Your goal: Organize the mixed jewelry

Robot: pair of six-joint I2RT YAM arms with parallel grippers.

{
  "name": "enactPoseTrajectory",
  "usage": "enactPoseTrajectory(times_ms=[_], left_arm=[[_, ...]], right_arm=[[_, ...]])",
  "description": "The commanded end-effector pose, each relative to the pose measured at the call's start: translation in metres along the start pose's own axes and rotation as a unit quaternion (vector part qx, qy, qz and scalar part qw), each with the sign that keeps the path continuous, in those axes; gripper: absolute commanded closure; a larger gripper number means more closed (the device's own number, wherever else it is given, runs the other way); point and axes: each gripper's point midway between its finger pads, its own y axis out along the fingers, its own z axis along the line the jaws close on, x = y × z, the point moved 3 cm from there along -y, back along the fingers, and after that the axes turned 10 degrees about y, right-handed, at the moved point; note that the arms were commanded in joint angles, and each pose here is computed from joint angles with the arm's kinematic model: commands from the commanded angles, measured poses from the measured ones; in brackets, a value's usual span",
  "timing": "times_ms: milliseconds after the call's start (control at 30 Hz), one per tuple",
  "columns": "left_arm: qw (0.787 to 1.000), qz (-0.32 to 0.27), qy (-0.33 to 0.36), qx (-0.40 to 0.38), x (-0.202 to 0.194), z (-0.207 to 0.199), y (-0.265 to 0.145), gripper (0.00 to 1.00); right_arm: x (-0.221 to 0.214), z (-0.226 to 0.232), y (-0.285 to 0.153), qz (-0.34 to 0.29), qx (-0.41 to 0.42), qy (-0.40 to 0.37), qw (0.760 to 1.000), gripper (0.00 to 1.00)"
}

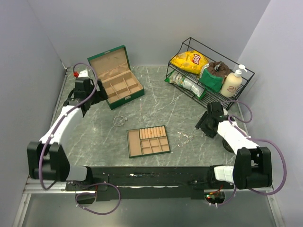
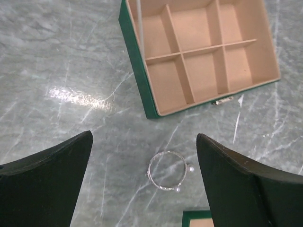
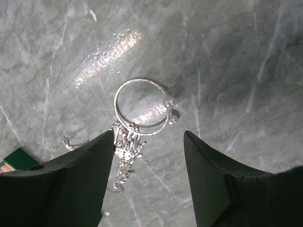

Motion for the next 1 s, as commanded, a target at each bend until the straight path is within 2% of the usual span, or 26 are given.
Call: enactPoseTrajectory(times_ms=[0, 133, 200, 333, 367, 500, 533, 700, 733, 967], left_arm=[[0.999, 0.0, -0.038, -0.034, 0.02, -0.006, 0.025, 0.03], [0.996, 0.055, -0.052, -0.041, 0.007, -0.008, 0.066, 0.01], [0.996, 0.051, -0.055, -0.045, 0.013, -0.011, 0.079, 0.05], [0.992, 0.101, -0.057, -0.046, -0.009, -0.013, 0.115, 0.12], [0.992, 0.107, -0.058, -0.045, -0.012, -0.013, 0.119, 0.2], [0.988, 0.141, -0.054, -0.043, -0.039, -0.013, 0.128, 0.35], [0.988, 0.142, -0.049, -0.036, -0.042, -0.012, 0.128, 0.42], [0.985, 0.168, -0.003, -0.028, -0.062, -0.027, 0.126, 0.57], [0.985, 0.17, 0.002, -0.025, -0.063, -0.029, 0.125, 0.63], [0.982, 0.174, 0.049, -0.056, -0.07, -0.057, 0.11, 0.87]], right_arm=[[0.014, 0.008, 0.003, -0.017, 0.017, -0.004, 1.0, 0.33], [0.016, 0.005, 0.005, -0.019, 0.024, 0.003, 1.0, 0.33], [0.014, 0.006, 0.005, -0.014, 0.032, 0.005, 0.999, 0.33], [0.01, 0.006, 0.005, -0.008, 0.041, 0.006, 0.999, 0.33], [0.009, 0.006, 0.004, -0.007, 0.043, 0.004, 0.999, 0.33], [0.008, 0.003, 0.004, -0.011, 0.042, 0.004, 0.999, 0.33], [0.008, 0.002, 0.004, -0.011, 0.041, 0.005, 0.999, 0.33], [0.006, 0.001, 0.004, -0.01, 0.045, 0.002, 0.999, 0.34], [0.006, 0.003, 0.004, -0.008, 0.049, 0.002, 0.999, 0.34], [0.003, 0.0, 0.008, -0.003, 0.045, -0.001, 0.999, 0.34]])
